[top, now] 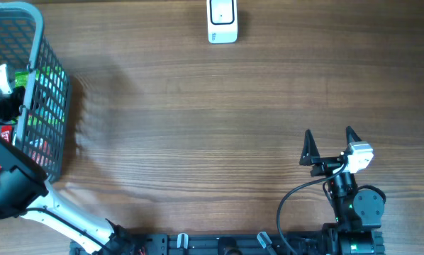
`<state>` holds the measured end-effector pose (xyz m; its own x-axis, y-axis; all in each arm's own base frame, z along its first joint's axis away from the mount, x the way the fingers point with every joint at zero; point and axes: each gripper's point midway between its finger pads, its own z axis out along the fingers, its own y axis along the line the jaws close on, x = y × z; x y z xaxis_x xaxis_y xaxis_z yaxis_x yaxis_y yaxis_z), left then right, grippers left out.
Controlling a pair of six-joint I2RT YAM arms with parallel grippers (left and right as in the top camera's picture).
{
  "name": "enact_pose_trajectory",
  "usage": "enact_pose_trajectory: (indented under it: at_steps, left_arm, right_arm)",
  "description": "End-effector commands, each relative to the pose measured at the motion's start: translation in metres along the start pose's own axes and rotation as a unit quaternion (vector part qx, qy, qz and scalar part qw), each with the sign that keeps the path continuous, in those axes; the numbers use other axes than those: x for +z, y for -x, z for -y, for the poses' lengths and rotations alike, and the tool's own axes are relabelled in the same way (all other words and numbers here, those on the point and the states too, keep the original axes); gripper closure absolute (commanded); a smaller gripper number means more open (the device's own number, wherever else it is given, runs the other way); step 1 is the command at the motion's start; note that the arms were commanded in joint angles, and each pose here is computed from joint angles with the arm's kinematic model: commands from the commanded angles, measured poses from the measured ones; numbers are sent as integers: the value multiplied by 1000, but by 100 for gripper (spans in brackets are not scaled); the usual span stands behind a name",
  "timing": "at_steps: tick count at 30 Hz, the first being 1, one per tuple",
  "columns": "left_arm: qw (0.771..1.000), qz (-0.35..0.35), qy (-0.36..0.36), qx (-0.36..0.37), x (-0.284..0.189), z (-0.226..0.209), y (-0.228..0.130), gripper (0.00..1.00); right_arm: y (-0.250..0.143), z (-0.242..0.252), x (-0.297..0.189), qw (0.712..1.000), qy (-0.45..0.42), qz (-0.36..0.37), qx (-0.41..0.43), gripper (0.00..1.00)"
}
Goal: Scan the item barcode
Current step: 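Grasp the green snack bag and pale blue pack with the left gripper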
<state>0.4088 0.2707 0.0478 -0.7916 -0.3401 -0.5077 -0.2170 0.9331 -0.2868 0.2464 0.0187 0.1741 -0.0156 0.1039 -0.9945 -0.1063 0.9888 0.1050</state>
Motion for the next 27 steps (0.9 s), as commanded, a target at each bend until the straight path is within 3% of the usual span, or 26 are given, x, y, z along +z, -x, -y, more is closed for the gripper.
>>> enact_pose_trajectory:
  at_steps: [1,3,4,10,11,13,14,16,18,19,20,21,27]
  left_arm:
    - [999,-25,-19,16,14,16,-18,12]
    - [1000,-21,-16,15,11,13,-16,46]
    - [1000,-19,-14,11,10,11,-15,56]
    - [995,22,11,-95,-14,-19,9,55]
    - [993,30,14,-109,-19,-22,13,58]
    - [990,56,2,-128,-34,-22,29,86]
    - [990,67,-6,-127,-41,-19,36,94]
    - [989,84,-13,-118,-51,-14,46,96]
    - [989,91,-11,-112,-57,-11,50,87]
    - [989,94,-10,-110,-59,-10,52,45]
    - [989,96,-10,-109,-61,-9,53,15]
    - [989,97,-11,-109,-62,-9,54,2]
    - [994,82,-34,-64,-56,7,48,0]
  right_arm:
    - [2,-1,-1,1000,2,6,0,0]
    - [2,-1,-1,1000,2,6,0,0]
    - [2,-1,-1,1000,2,6,0,0]
    - [2,-1,-1,1000,2,6,0,0]
    - [2,-1,-1,1000,2,6,0,0]
    - [2,-1,-1,1000,2,6,0,0]
    - [2,-1,-1,1000,2,6,0,0]
    - [2,-1,-1,1000,2,6,0,0]
    - [2,-1,-1,1000,2,6,0,0]
    - [2,-1,-1,1000,2,6,0,0]
    - [2,-1,-1,1000,2,6,0,0]
    - [2,-1,-1,1000,2,6,0,0]
    - [2,-1,-1,1000,2,6,0,0]
